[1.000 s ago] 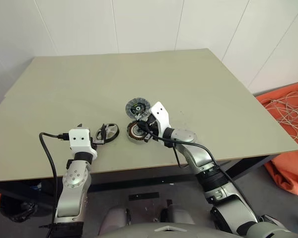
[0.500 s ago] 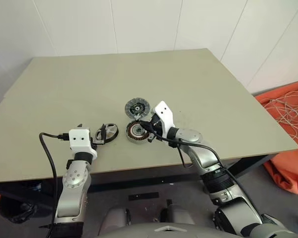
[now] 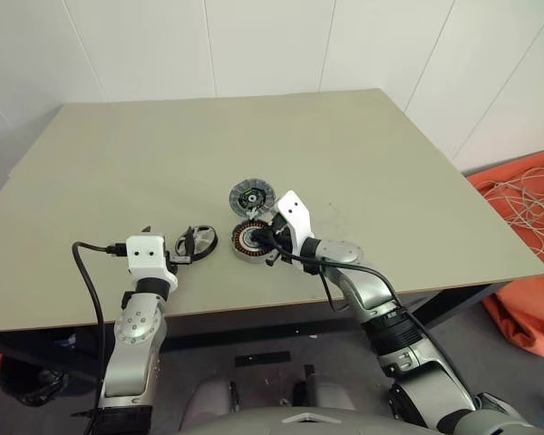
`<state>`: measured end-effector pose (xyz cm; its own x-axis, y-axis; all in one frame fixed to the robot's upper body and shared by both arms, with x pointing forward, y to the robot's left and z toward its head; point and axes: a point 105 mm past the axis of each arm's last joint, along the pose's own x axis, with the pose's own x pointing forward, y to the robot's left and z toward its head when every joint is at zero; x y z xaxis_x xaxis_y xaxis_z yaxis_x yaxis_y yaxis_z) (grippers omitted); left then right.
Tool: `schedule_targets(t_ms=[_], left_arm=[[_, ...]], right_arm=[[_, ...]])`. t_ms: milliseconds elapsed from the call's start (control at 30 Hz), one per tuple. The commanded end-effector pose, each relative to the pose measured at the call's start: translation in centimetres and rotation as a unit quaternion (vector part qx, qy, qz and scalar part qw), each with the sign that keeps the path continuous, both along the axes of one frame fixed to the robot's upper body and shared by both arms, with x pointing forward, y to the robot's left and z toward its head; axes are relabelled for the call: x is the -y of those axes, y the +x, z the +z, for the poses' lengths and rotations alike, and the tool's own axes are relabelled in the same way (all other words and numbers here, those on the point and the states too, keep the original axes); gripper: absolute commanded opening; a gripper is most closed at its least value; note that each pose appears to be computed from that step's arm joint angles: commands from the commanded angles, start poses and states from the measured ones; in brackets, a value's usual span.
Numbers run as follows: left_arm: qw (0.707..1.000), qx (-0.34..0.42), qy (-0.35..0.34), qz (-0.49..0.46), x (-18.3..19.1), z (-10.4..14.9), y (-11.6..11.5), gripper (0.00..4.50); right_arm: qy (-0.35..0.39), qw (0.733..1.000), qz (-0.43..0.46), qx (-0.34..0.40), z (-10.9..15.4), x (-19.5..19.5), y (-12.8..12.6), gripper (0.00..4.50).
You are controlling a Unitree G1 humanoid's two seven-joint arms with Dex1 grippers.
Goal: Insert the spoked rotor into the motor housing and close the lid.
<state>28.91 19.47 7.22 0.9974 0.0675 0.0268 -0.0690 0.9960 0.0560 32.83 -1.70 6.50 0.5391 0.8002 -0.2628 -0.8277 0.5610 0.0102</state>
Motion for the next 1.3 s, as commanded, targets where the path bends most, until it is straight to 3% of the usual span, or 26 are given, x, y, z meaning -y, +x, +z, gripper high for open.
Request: schedule_targets(t_ms=[33,1033,1300], left_arm=[[1.000,0.031,0.005,0.000,0.0,1.6,0.2,4.50],[0.999,0.032,0.000,0.006,0.0,1.5,0.1,4.50],[0.999,0.032,-0.001,0.007,0.0,1.5,0.1,4.50]], right_arm=[[0.008,1.000,0.006,0.013,0.7,-0.3,0.1,0.02],[-0.027,0.999,0.036,0.012,-0.5,-2.5,0.8,0.02],[0.027,0.999,0.016,0.044,2.9,-1.9,1.4,0.02]])
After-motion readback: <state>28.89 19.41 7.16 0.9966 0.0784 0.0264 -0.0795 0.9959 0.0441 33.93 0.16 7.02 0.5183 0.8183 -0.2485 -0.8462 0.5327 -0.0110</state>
